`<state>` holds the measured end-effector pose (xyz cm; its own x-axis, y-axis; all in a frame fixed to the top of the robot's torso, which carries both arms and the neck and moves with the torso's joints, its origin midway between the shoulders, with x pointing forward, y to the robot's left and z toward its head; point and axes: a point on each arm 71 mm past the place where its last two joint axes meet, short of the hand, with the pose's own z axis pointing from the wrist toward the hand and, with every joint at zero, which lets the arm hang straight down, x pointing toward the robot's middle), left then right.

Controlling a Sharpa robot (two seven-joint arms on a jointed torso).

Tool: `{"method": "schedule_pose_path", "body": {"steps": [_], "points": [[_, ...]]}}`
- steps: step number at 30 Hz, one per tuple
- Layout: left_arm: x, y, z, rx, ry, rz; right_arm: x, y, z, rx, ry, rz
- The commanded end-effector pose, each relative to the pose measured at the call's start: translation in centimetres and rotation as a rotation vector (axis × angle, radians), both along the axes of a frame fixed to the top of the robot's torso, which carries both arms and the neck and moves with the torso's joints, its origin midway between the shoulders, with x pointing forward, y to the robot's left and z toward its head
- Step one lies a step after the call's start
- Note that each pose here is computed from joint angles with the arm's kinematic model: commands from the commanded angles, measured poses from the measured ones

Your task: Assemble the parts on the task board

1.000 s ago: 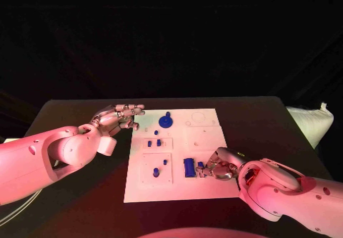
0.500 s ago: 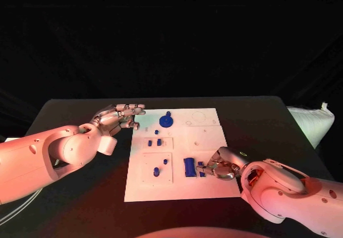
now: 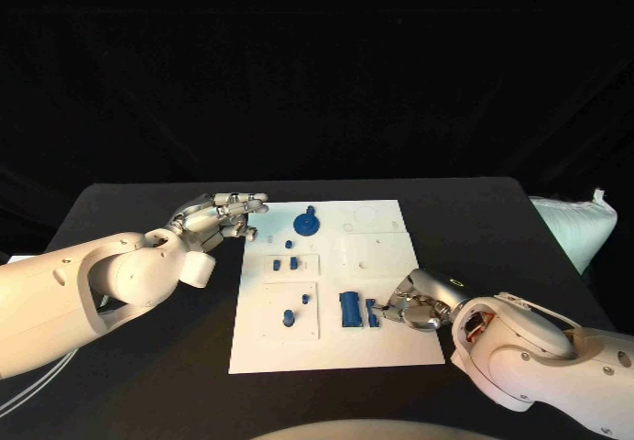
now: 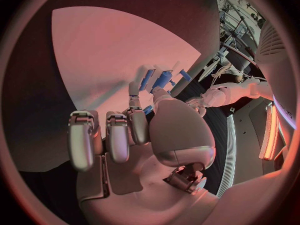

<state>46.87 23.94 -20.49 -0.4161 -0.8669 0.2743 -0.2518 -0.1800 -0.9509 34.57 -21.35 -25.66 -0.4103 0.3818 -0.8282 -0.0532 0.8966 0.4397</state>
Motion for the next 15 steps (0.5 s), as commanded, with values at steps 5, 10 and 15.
{"method": "schedule_pose_path", "body": {"steps": [5,10,15], "points": [[0.2,-0.4,-0.17,-0.021,-0.021,0.009,2.6,-1.5,2.0,0.35,-0.031,-0.083],[0.89,-0.4,-0.88,-0.034,-0.02,0.07,6.1,-3.4,3.4,0.591,-0.04,-0.17],[2.08,-0.5,-1.64,-0.041,-0.025,0.142,10.1,-4.8,3.8,0.788,-0.053,-0.244]]}}
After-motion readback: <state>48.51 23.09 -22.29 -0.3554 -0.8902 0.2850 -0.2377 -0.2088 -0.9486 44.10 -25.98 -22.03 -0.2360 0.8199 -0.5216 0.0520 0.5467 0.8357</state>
